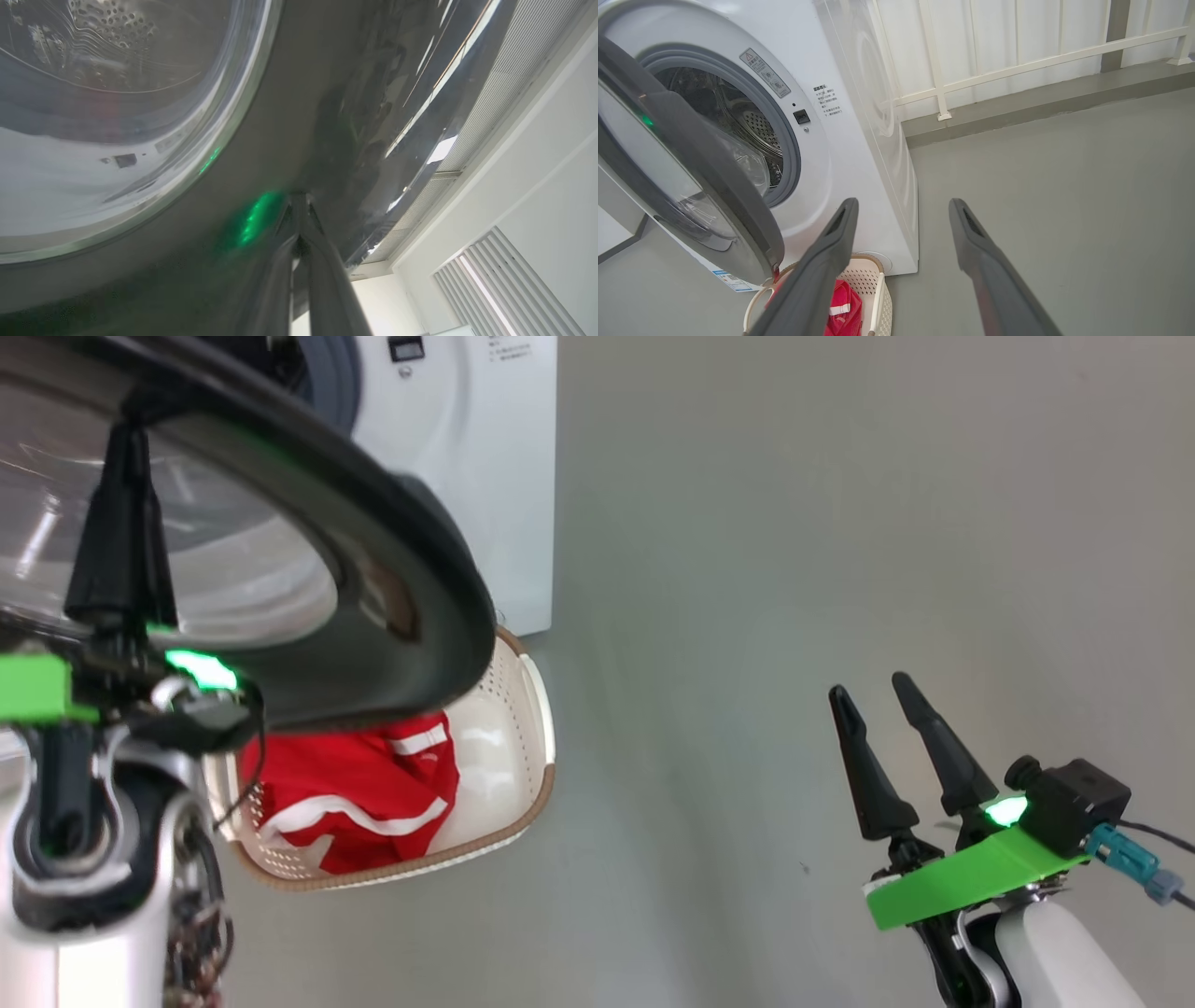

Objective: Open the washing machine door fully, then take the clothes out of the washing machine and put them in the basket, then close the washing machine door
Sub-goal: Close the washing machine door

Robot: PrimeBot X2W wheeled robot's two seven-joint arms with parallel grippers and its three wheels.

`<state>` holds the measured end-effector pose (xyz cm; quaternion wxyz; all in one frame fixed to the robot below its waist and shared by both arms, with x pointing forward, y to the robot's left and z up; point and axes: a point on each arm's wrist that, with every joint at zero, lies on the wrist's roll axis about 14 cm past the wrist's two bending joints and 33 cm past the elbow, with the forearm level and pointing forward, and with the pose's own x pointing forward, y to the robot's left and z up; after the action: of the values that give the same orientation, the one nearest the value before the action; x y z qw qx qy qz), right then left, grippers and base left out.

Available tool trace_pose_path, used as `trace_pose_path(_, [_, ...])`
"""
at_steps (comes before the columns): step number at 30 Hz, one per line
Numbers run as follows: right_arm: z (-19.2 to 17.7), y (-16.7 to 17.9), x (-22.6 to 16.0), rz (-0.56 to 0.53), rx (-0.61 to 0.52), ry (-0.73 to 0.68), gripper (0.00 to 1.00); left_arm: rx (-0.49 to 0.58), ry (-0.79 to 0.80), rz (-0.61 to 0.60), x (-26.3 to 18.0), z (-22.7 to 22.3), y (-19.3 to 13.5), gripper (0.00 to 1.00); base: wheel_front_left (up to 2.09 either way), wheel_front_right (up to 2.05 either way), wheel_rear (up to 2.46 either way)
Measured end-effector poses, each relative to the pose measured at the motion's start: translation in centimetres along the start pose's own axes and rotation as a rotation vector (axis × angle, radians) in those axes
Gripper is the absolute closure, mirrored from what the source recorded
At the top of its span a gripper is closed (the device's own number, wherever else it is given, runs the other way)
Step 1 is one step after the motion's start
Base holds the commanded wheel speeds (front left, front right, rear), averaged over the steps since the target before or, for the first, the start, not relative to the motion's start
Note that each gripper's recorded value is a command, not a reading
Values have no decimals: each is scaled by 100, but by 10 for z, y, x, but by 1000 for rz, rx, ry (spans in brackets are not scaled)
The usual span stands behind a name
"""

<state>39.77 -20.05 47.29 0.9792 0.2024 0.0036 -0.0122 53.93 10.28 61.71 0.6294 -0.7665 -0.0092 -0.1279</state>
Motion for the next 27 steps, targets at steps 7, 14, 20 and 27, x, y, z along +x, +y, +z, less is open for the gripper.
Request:
trace_pose_path(7, [0, -4, 5, -11, -8, -2, 0, -15, 21, 11, 30, -4, 12, 100, 0, 0, 0])
trace_pose_path(14, [-1, -4, 5, -13, -25, 1, 0, -12, 48, 0, 41, -8, 13, 100, 0, 0, 0])
trace_pose_path(20, [3, 0, 5, -1, -22, -11, 0, -35, 85, -41, 35, -13, 0, 23, 0, 0, 0])
trace_pose_path(27, [9, 12, 4, 33, -13, -29, 0, -54, 91, -37, -7, -1, 1, 0, 0, 0, 0])
